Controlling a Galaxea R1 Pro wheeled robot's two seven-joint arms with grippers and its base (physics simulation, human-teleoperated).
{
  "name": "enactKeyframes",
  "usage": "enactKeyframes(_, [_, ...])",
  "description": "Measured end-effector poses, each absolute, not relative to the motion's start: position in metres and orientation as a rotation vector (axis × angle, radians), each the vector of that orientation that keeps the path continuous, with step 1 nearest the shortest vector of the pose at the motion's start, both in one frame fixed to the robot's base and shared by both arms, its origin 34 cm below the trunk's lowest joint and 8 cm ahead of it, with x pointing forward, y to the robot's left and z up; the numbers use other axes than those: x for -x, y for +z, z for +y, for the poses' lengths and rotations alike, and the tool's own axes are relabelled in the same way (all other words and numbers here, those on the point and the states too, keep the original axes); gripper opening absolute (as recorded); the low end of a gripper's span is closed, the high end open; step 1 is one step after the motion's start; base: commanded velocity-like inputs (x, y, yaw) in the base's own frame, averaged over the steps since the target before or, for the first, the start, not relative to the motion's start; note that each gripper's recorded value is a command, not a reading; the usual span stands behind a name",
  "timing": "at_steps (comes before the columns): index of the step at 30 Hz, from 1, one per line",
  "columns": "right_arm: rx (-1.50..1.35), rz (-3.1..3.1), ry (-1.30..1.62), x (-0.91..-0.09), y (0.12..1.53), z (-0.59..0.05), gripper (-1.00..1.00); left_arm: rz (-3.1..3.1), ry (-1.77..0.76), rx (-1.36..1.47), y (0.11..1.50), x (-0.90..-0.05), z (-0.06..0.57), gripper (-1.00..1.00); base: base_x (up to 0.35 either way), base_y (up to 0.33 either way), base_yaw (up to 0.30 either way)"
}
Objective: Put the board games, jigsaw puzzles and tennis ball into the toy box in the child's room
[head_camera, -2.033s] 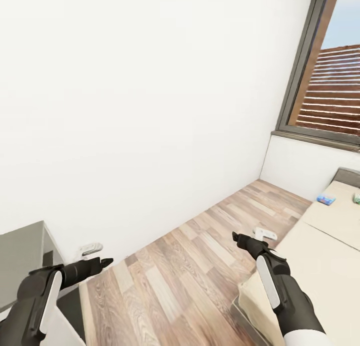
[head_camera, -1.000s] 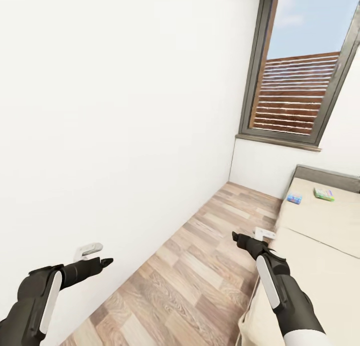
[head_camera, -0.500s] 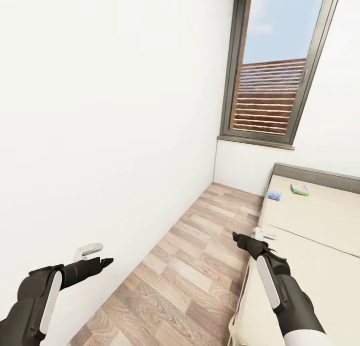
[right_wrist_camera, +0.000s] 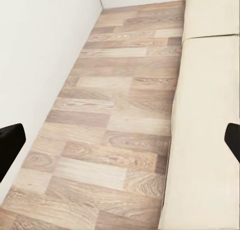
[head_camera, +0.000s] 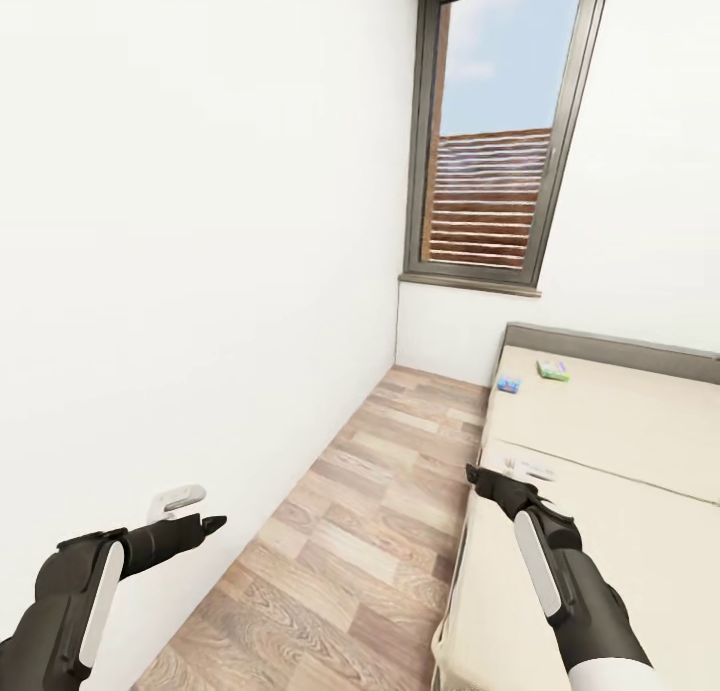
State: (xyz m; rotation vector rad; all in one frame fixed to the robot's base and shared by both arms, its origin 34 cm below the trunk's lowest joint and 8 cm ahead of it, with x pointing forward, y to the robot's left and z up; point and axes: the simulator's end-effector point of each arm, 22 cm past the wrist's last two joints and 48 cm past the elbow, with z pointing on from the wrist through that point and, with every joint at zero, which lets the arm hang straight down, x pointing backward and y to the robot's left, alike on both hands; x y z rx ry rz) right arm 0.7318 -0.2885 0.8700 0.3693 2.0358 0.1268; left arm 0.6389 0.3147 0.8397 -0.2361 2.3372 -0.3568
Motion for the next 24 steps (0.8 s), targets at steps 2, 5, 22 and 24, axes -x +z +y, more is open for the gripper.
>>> enactKeyframes(2, [-0.369, 2.035, 0.127, -0.732, 0.871, -0.289, 1.0, 2.335, -0.356, 0.236, 0.841, -0.639, 0.315, 1.0, 0.048, 0.183, -0.238])
enactKeyframes(5, [-0.369, 2.032, 0.128, -0.731, 0.872, -0.289, 1.0, 2.332, -0.357, 0.235, 0.842, -0.639, 0.315, 1.0, 0.102, 0.222, -0.238])
enactKeyframes(22, [-0.372, 2.016, 0.133, -0.731, 0.882, -0.289, 1.0, 2.316, -0.358, 0.229, 0.851, -0.639, 0.314, 1.0, 0.166, 0.068, -0.238])
enactKeyframes(24, [-0.372, 2.014, 0.133, -0.731, 0.883, -0.289, 1.0, 2.314, -0.358, 0.229, 0.851, -0.639, 0.314, 1.0, 0.147, 0.001, -0.238])
